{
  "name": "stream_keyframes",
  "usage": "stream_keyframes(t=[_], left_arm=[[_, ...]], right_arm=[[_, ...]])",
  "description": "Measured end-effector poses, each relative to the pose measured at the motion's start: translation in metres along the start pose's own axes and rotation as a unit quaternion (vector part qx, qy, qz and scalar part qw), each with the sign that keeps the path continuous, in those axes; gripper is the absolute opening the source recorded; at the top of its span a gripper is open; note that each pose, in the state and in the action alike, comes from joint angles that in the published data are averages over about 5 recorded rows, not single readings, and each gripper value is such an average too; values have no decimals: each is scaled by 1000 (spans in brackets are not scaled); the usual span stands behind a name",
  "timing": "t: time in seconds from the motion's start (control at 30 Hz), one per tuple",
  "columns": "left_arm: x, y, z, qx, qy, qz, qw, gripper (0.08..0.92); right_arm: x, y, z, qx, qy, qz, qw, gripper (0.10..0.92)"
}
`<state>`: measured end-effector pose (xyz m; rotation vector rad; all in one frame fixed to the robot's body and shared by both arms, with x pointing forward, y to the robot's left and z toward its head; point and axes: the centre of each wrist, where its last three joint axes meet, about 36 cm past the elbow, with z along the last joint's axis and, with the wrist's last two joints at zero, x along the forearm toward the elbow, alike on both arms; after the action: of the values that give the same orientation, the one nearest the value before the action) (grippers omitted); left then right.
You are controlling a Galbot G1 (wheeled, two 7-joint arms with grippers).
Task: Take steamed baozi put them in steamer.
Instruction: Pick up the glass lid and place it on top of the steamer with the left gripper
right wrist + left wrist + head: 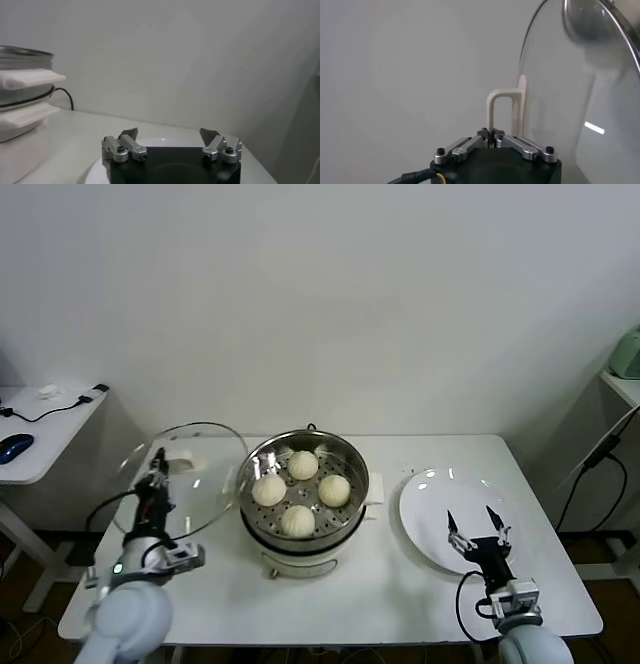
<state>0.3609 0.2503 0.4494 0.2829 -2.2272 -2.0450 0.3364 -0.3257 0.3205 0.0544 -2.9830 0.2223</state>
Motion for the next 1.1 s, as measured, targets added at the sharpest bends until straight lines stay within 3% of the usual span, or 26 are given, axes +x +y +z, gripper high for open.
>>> stream_keyframes(t=[0.37,0.6,1.1], left_arm=[[23,7,-100,16,-35,10,999,134],[31,0,-150,31,-45,18,998,134],[22,-25,-208,28,-50,34,998,134]], right_arm=[[7,-6,23,3,-11,-5,1000,823],[9,-8,34,0,-20,-1,1000,823],[12,-15,46,2,-37,16,999,823]])
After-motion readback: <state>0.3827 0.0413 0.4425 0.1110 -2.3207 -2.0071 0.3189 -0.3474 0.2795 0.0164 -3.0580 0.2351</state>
